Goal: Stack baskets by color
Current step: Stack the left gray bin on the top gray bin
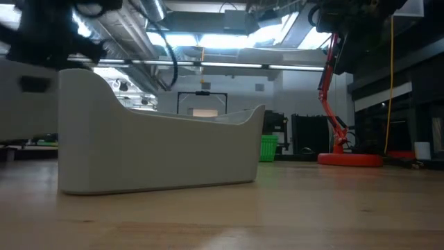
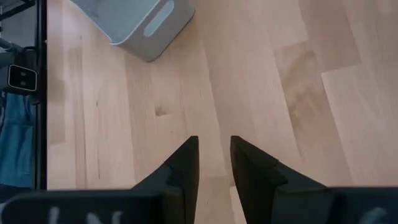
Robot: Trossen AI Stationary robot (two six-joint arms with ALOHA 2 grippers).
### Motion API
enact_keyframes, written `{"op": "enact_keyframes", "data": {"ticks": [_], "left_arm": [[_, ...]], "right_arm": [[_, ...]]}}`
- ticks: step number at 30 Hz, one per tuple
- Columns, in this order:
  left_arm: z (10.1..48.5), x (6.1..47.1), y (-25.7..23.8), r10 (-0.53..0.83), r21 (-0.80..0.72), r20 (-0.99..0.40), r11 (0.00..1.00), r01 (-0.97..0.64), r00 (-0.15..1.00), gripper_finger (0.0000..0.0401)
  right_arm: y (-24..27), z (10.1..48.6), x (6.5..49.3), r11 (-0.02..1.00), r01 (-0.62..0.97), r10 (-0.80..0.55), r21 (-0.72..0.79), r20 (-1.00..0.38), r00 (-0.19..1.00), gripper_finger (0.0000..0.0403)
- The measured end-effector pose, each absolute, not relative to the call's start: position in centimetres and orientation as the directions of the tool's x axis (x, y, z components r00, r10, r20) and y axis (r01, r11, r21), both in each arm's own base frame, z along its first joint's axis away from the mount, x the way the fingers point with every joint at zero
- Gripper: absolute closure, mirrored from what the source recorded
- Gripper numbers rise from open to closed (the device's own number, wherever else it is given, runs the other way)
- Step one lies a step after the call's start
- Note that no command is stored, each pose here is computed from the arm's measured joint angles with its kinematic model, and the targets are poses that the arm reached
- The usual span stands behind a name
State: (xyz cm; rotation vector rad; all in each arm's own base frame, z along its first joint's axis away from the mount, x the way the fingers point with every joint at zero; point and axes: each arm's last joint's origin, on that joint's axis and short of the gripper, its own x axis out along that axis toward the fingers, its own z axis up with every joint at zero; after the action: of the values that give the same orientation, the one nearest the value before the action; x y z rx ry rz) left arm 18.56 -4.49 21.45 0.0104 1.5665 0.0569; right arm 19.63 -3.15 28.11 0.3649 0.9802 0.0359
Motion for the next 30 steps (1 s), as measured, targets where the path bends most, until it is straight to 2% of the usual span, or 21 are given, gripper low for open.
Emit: {"op": "enact_keyframes", "data": {"ticks": [2, 5, 10, 14, 19, 22, 28, 30], "left_arm": [[23.9, 18.3, -3.7, 0.117, 0.117, -0.993, 0.993, -0.023, 0.002, 0.0400], [28.4, 18.2, -2.2, 0.255, 0.254, -0.964, 0.967, -0.014, 0.082, 0.0400], [34.4, 18.3, 1.9, 0.515, 0.507, -0.839, 0.857, -0.087, 0.177, 0.0401], [37.5, 18.1, 6.2, 0.628, 0.609, -0.765, 0.777, -0.159, 0.143, 0.0401], [38.2, 17.5, 12.2, 0.631, 0.616, -0.770, 0.773, -0.151, 0.091, 0.0401], [37.5, 17.1, 15.9, 0.626, 0.621, -0.778, 0.779, -0.093, 0.047, 0.0401], [34.7, 16.7, 22.4, 0.575, 0.574, -0.818, 0.814, -0.087, -0.014, 0.0401], [33.7, 16.5, 24.0, 0.557, 0.566, -0.824, 0.812, -0.143, -0.102, 0.0401]], "right_arm": [[-3.2, 28.1, 19.6, 0.939, 0.133, 0.193, 0.318, -0.805, 0.561, 0.0312], [-3.2, 28.1, 19.6, 0.939, 0.132, 0.193, 0.317, -0.805, 0.561, 0.0312], [-3.2, 28.1, 19.7, 0.939, 0.131, 0.192, 0.317, -0.802, 0.566, 0.0312], [-3.2, 28.1, 19.7, 0.943, 0.120, 0.191, 0.310, -0.802, 0.566, 0.0312], [-3.2, 28.1, 19.7, 0.947, 0.109, 0.190, 0.302, -0.802, 0.567, 0.0312], [-3.2, 28.1, 19.7, 0.947, 0.109, 0.190, 0.302, -0.802, 0.567, 0.0312], [-3.2, 28.1, 19.7, 0.946, 0.111, 0.190, 0.304, -0.802, 0.567, 0.0312], [-3.2, 28.1, 19.7, 0.946, 0.111, 0.190, 0.303, -0.802, 0.567, 0.0312]]}}
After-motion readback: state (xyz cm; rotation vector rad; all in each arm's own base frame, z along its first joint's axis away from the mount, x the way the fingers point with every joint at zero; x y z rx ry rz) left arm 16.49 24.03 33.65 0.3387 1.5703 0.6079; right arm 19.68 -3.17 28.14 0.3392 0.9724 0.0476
